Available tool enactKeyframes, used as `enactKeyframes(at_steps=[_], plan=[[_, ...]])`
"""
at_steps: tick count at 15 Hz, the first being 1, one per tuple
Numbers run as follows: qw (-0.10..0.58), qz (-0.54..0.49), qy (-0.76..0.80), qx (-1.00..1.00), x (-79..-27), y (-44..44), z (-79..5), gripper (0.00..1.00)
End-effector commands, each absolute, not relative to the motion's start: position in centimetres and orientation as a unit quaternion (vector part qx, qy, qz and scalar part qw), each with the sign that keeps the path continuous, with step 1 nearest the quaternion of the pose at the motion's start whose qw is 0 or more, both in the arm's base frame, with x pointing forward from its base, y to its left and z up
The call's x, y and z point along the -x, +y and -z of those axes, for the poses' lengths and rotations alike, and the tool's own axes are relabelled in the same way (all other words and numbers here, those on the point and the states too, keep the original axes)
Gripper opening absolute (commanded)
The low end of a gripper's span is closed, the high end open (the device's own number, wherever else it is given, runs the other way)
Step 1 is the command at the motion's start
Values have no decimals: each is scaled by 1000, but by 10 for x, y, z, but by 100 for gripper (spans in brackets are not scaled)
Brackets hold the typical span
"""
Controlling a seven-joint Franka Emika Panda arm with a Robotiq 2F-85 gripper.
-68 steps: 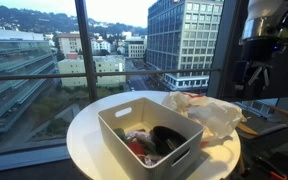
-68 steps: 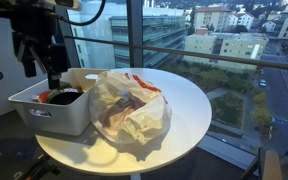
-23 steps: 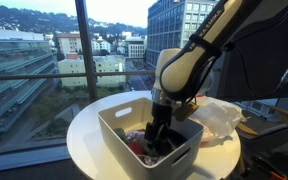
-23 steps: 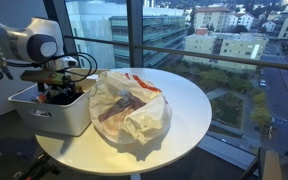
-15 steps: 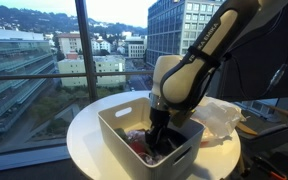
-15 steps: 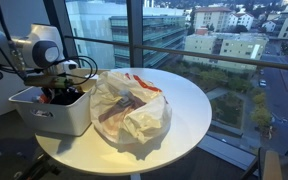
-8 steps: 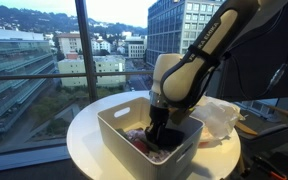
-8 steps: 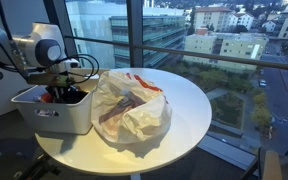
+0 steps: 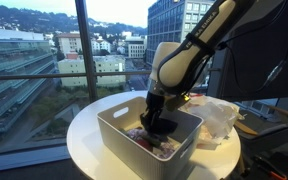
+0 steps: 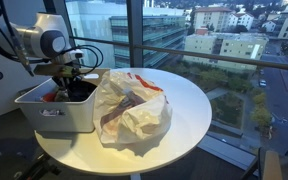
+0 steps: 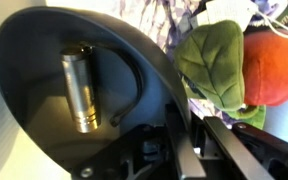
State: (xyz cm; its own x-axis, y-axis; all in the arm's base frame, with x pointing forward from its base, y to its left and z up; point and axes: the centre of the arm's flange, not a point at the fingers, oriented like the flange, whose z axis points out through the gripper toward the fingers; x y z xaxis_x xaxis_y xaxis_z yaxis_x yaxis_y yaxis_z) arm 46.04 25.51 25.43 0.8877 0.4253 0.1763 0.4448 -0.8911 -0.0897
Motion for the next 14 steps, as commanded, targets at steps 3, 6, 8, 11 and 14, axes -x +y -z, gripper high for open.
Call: enactKeyframes(at_steps=[3, 6, 8, 11, 14], plan=[[67, 127, -233, 962, -491, 246, -313, 7], [86, 152, -232, 957, -505, 244, -339, 7], [106, 171, -233, 951, -514, 243, -362, 7], [115, 200, -227, 946, -528, 227, -399, 7], [99, 219, -213, 947, -533, 203, -430, 7]])
